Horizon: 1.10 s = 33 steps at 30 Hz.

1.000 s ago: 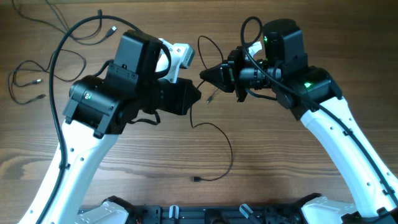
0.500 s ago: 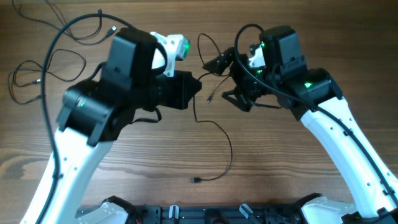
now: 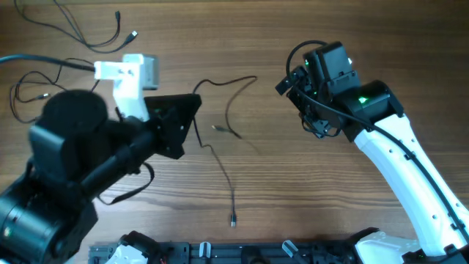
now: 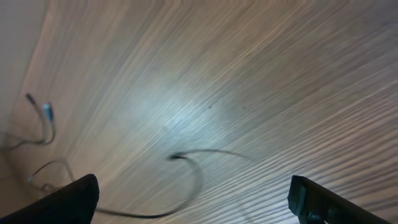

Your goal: Untangle cables

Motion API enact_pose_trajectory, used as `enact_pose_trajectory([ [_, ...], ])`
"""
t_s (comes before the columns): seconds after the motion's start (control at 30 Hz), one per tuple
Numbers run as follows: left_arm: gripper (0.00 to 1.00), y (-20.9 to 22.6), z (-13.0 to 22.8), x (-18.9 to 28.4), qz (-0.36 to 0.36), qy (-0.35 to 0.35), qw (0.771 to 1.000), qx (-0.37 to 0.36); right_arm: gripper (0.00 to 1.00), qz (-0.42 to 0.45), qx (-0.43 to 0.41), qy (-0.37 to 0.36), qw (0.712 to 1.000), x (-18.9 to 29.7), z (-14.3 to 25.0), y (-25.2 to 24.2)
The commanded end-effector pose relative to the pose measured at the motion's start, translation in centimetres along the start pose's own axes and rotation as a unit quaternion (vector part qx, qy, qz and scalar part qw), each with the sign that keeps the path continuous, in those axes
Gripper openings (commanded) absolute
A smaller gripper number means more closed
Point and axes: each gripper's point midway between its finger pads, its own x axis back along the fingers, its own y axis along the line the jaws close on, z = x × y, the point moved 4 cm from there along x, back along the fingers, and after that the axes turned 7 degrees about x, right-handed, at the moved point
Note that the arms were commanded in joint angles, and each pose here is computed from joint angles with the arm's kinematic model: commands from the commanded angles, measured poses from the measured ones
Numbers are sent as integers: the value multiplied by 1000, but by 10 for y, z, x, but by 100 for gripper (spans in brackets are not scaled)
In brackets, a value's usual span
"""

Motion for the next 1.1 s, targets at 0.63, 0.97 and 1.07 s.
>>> enact_pose_trajectory([
  [0.63, 4, 30, -57, 38, -111, -239, 953, 147, 100, 58, 31, 1, 998, -16, 0, -12],
  [0.97, 4, 69, -82, 39, -211, -315, 910, 170, 100, 75, 53, 13, 996, -15, 3, -19],
  [1.07, 4, 85, -89, 25, -211, -285, 917, 184, 100, 76, 53, 14, 996, -15, 4, -20],
])
